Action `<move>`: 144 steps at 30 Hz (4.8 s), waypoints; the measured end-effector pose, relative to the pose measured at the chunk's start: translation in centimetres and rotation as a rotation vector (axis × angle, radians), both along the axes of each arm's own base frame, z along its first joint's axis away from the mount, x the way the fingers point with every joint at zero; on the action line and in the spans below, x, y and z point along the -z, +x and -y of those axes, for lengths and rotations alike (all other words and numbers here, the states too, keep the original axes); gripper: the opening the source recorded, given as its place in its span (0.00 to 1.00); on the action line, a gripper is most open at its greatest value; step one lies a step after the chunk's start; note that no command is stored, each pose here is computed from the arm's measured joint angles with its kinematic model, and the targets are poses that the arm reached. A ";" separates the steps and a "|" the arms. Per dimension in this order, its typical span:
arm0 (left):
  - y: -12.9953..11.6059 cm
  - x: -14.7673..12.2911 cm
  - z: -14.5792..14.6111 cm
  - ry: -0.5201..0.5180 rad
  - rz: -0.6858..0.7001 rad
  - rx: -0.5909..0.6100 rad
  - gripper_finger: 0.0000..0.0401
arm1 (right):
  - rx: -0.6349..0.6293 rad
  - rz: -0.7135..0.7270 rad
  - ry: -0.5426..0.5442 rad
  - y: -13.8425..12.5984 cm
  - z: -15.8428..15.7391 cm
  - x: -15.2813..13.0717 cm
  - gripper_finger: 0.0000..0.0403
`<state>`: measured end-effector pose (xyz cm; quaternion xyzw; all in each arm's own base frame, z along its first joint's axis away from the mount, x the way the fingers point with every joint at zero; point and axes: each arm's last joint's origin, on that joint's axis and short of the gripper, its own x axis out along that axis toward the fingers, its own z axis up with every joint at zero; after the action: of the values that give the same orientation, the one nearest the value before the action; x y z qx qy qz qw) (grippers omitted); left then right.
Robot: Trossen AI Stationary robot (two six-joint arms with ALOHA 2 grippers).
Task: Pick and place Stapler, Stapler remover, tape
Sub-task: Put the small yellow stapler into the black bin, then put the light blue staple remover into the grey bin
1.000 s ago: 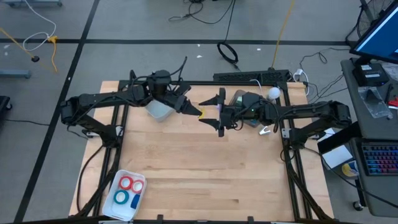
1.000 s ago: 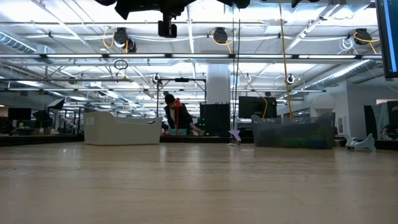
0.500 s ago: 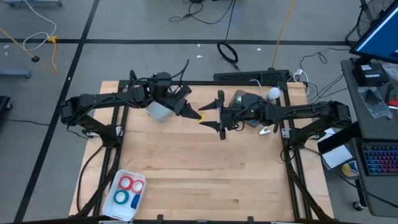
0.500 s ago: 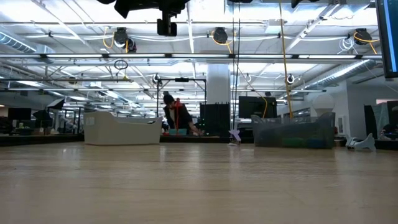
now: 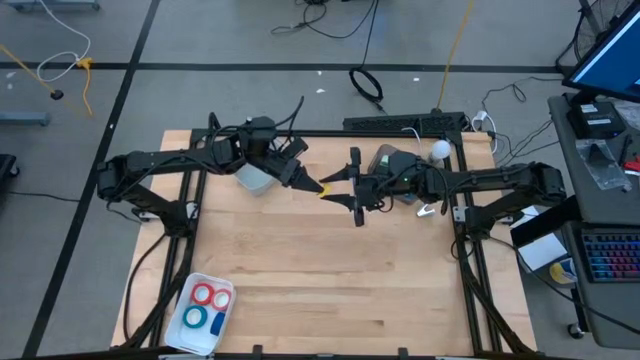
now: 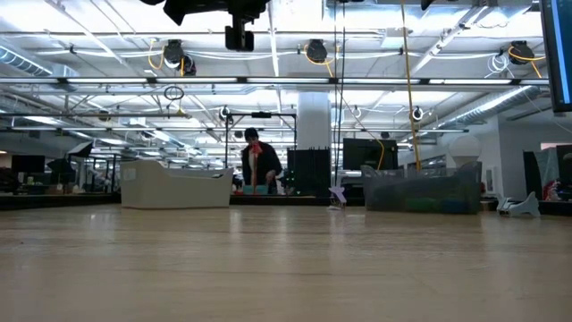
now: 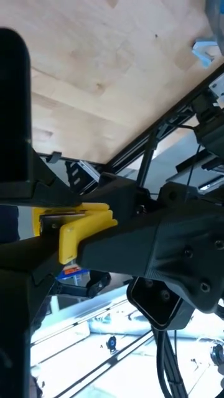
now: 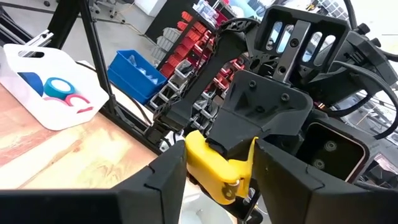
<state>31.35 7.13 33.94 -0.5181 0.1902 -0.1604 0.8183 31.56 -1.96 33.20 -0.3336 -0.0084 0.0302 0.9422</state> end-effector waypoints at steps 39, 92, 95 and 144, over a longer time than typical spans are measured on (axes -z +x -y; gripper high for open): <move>-0.2 0.4 -0.6 0.061 -0.006 -0.017 0.42 | 0.061 -0.020 0.008 0.1 -0.1 0.3 0.26; -1.2 2.8 -1.1 0.117 -0.214 -0.012 0.33 | 0.904 -1.082 0.479 -11.0 6.2 8.8 0.16; -1.2 2.8 -1.1 0.120 -0.213 -0.011 0.33 | 0.889 -1.140 0.528 -11.7 6.4 10.1 0.16; -1.5 3.7 -1.8 0.567 -0.250 -0.157 0.33 | 0.956 -1.235 1.038 -18.3 3.8 9.0 0.25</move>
<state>29.82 8.95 30.21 -0.2984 0.2856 0.0274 0.9103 13.22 -5.73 24.20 0.2356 0.6189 -0.1959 0.7232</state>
